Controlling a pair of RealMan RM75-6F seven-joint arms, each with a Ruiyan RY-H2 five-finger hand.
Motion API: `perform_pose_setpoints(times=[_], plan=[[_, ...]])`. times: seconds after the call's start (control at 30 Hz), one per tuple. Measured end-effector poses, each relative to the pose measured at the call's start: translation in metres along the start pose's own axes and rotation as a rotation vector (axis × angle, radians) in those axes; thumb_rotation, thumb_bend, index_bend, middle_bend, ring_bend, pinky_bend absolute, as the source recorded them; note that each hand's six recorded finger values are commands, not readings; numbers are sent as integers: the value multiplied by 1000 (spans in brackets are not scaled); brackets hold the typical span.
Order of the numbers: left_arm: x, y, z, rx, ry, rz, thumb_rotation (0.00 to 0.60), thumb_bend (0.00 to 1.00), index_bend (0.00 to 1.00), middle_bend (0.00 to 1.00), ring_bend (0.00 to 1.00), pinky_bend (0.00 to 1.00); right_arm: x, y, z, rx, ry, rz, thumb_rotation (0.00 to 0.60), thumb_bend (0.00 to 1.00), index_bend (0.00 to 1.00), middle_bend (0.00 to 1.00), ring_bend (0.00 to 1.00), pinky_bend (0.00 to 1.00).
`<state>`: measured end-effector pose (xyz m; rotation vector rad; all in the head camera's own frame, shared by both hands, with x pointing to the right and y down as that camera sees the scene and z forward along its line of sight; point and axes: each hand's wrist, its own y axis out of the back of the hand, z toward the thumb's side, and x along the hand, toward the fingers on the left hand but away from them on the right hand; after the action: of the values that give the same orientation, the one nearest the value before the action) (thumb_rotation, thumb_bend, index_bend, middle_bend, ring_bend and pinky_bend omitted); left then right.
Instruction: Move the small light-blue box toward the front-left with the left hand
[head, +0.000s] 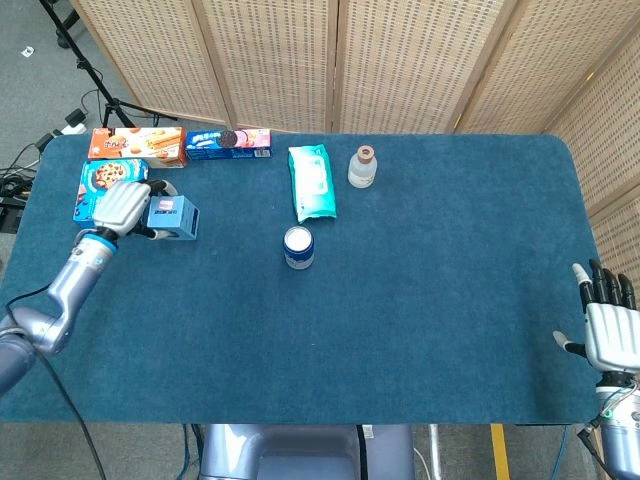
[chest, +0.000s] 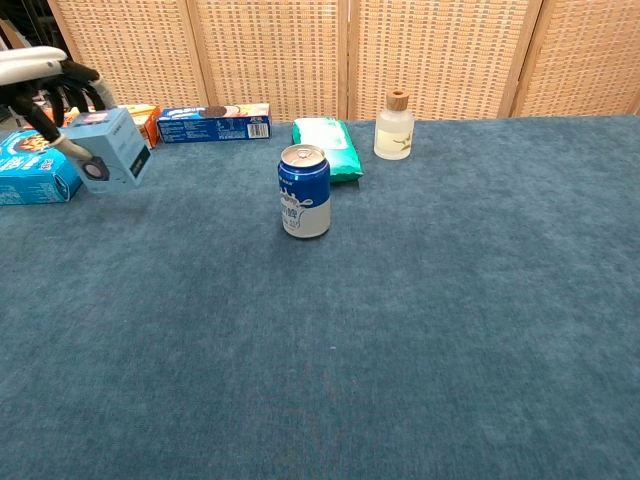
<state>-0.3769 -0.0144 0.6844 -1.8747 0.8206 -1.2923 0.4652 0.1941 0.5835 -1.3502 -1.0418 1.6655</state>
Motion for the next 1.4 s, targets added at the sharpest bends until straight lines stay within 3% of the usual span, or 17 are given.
perform_pose_setpoints(times=[0.17, 0.3, 0.5, 0.63, 0.7, 0.77, 0.83, 0.87, 0.93, 1.13, 1.4], plan=[[-42, -4, 10, -37, -47, -36, 600, 211, 502, 491, 400, 502, 3, 2, 3, -10, 18, -3, 600, 0, 0, 0, 0, 0], [-88, -20, 20, -74, -52, -78, 600, 211, 503, 491, 400, 502, 5, 4, 4, -20, 32, -5, 600, 0, 0, 0, 0, 0], [-130, -36, 16, -26, 42, -102, 600, 212, 503, 491, 400, 502, 6, 5, 2, -34, 37, 1, 600, 0, 0, 0, 0, 0], [-145, -48, 13, -20, 114, -116, 600, 212, 502, 491, 400, 501, 6, 5, 0, -41, 35, 5, 600, 0, 0, 0, 0, 0], [-148, -55, 13, -14, 134, -124, 600, 200, 503, 444, 371, 481, 6, 5, -2, -47, 31, 4, 600, 0, 0, 0, 0, 0], [-149, -62, 15, -10, 145, -135, 600, 126, 357, 168, 142, 292, 6, 7, -4, -54, 26, 1, 600, 0, 0, 0, 0, 0], [-151, -68, 17, -10, 149, -151, 600, 41, 135, 3, 0, 120, 6, 9, -6, -59, 22, -3, 600, 0, 0, 0, 0, 0], [-152, -69, 17, -12, 149, -155, 600, 12, 51, 0, 0, 80, 6, 9, -7, -61, 21, -4, 600, 0, 0, 0, 0, 0], [-153, -70, 19, -25, 144, -158, 600, 0, 3, 0, 0, 55, 7, 10, -7, -64, 22, -7, 600, 0, 0, 0, 0, 0], [-167, -65, 19, -75, 121, -175, 600, 0, 0, 0, 0, 53, 9, 13, -6, -70, 28, -14, 600, 0, 0, 0, 0, 0], [-195, -52, 6, -92, 131, -134, 600, 0, 0, 0, 0, 53, 12, 16, -5, -82, 39, -21, 600, 0, 0, 0, 0, 0]])
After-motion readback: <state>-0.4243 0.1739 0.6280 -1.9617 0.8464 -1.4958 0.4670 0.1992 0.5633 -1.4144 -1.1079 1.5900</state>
